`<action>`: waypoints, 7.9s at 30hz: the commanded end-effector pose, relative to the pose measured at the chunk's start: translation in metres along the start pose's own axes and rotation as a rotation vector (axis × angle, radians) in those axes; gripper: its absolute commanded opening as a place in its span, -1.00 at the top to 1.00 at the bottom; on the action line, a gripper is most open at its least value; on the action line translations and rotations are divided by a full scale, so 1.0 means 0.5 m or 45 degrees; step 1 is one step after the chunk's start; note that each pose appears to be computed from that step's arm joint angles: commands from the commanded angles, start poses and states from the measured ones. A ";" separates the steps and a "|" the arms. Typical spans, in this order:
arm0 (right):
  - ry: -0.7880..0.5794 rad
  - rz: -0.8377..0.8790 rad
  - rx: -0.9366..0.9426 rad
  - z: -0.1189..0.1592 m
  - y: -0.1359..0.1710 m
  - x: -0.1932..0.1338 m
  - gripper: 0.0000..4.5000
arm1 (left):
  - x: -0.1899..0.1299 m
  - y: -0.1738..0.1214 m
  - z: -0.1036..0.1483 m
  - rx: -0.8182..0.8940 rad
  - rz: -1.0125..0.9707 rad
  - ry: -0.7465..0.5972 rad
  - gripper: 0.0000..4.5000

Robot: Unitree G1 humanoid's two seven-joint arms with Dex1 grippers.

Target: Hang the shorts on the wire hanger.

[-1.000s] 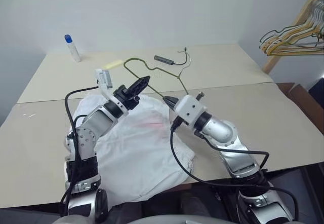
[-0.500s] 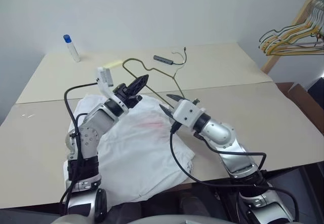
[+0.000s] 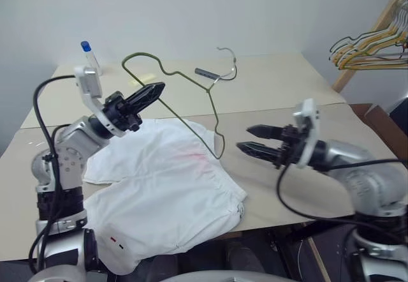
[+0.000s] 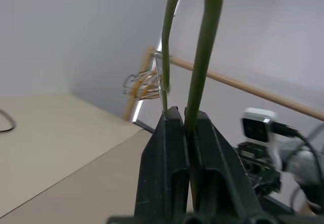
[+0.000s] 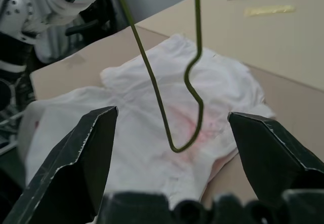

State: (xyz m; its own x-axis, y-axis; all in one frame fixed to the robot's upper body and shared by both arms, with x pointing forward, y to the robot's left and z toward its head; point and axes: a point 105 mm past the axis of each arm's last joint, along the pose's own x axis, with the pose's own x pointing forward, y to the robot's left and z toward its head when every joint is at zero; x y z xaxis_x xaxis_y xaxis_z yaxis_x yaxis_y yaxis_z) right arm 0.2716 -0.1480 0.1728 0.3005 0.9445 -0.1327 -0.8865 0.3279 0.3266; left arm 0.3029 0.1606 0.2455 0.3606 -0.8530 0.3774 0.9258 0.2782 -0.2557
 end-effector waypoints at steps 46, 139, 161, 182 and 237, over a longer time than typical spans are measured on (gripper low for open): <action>0.128 0.354 0.071 -0.016 0.019 0.121 1.00 | 0.030 -0.028 -0.026 0.138 -0.255 -0.048 0.67; 0.618 0.136 1.104 -0.216 -0.021 -0.119 1.00 | -0.173 -0.070 -0.283 0.554 -0.037 1.188 -0.98; 0.716 0.119 0.996 -0.206 -0.026 -0.144 1.00 | -0.176 -0.071 -0.304 0.576 -0.035 1.217 -0.98; 0.692 0.055 1.024 -0.209 -0.054 -0.147 1.00 | -0.173 -0.069 -0.307 0.586 -0.050 1.218 -0.98; 0.658 0.123 0.988 -0.182 -0.129 -0.010 1.00 | -0.193 -0.086 -0.335 0.600 0.032 1.240 -0.98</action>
State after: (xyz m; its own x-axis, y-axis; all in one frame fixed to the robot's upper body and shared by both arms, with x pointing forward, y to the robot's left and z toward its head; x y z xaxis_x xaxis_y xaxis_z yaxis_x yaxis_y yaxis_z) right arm 0.2869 -0.1728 0.0493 -0.1751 0.8561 -0.4862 -0.3496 0.4076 0.8436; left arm 0.2060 0.1565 0.0607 0.3069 -0.7719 -0.5567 0.9506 0.2768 0.1403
